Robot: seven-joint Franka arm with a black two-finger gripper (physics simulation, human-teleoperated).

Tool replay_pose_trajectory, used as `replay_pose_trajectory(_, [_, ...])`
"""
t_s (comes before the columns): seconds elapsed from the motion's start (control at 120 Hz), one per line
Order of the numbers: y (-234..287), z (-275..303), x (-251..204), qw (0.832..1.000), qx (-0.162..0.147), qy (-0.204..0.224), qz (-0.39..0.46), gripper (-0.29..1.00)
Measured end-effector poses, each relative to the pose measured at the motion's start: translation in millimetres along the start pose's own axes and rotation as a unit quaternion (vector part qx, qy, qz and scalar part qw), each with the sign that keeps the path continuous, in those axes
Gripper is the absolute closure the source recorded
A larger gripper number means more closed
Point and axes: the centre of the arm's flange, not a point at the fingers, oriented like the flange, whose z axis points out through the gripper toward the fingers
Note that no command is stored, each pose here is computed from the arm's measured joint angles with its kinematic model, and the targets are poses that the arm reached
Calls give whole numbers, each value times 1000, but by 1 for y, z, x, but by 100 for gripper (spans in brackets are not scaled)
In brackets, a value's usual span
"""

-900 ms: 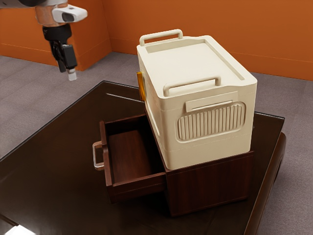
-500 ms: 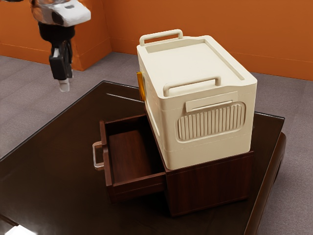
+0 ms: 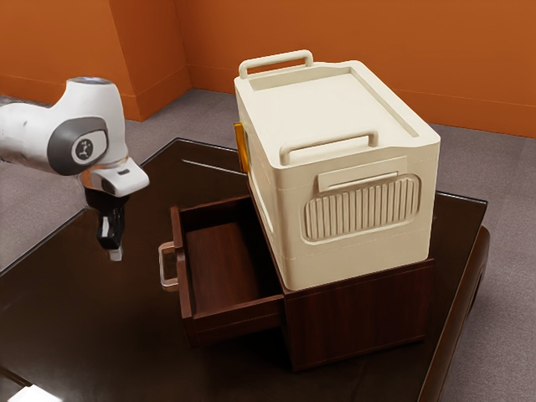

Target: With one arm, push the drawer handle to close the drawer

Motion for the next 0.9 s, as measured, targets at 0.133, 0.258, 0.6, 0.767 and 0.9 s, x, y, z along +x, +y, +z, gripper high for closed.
replay_pose_trajectory(0.133, [5,4,23,999,26,20,27,77])
replay_pose_trajectory(0.258, [25,9,27,998,34,34,35,78])
replay_pose_trajectory(0.6, [28,18,61,997,30,57,46,79])
replay_pose_trajectory(0.767, [26,10,80,996,31,75,43,78])
replay_pose_trajectory(0.9, [35,12,95,996,21,86,33,79])
